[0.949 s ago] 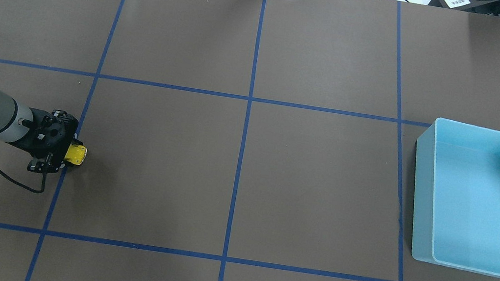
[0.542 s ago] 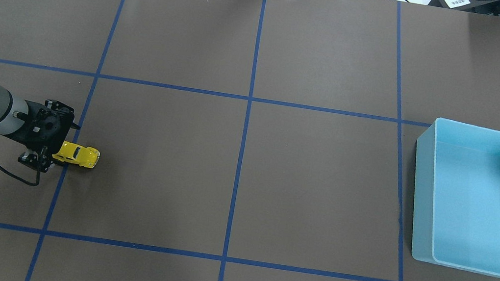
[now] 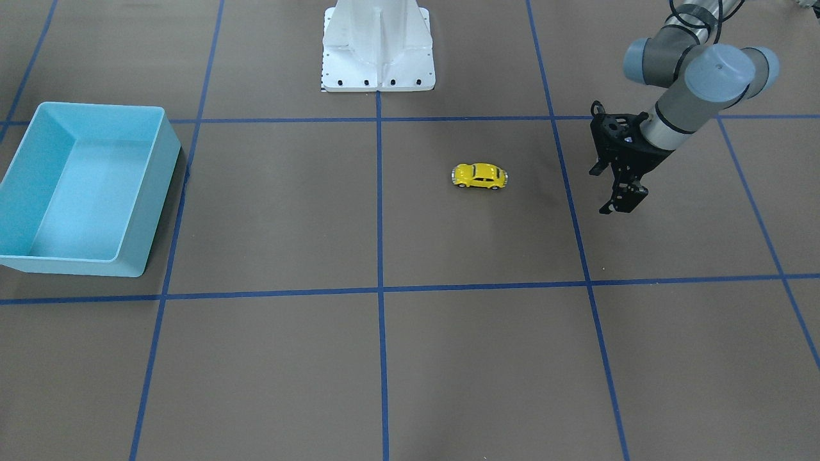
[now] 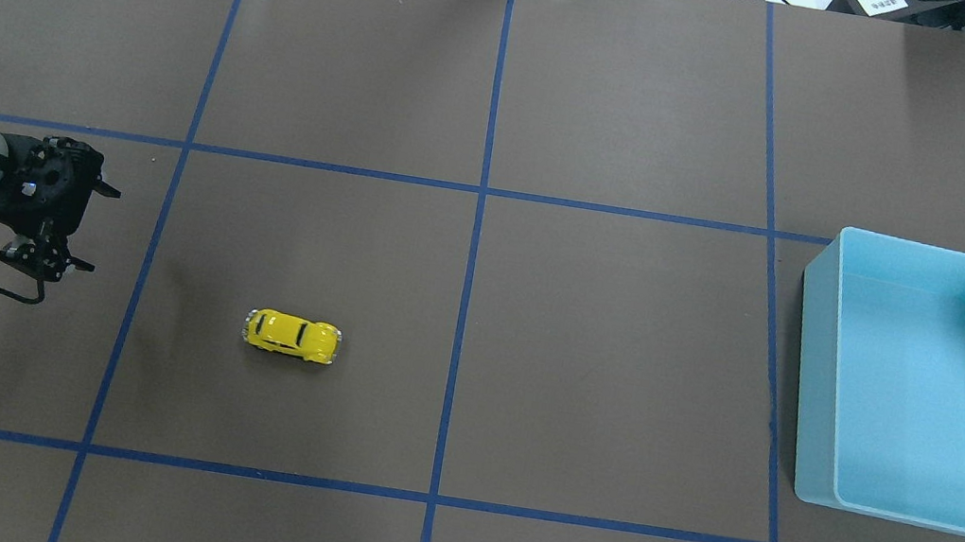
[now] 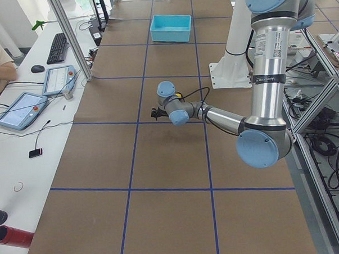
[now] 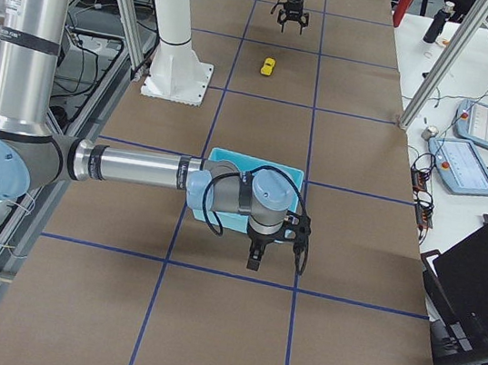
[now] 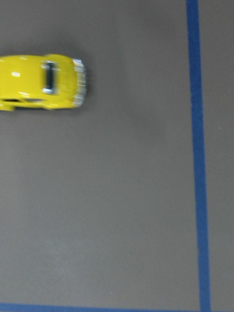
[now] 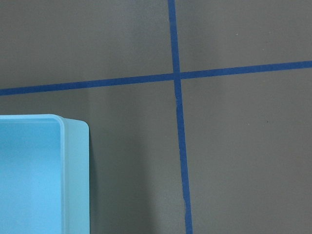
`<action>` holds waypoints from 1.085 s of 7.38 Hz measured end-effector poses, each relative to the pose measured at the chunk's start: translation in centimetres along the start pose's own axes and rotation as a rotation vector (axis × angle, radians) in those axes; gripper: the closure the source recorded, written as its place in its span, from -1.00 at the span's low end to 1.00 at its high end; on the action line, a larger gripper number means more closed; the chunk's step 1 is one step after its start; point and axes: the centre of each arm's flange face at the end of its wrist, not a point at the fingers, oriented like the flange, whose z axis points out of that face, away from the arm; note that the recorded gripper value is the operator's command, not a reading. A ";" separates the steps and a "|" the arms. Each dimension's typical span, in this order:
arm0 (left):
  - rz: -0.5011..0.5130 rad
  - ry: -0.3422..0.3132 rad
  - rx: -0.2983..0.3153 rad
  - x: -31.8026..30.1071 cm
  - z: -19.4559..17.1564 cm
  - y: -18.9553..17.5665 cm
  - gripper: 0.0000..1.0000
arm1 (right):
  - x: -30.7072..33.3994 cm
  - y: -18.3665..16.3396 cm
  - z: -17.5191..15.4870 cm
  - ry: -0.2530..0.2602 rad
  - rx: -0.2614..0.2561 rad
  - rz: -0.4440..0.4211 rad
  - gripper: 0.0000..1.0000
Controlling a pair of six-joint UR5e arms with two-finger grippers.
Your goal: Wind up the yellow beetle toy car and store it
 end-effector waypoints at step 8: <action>-0.717 -0.076 -0.178 -7.0 -11.4 17.3 -1.00 | -0.1 0.0 -0.1 0.000 0.005 -0.005 -0.98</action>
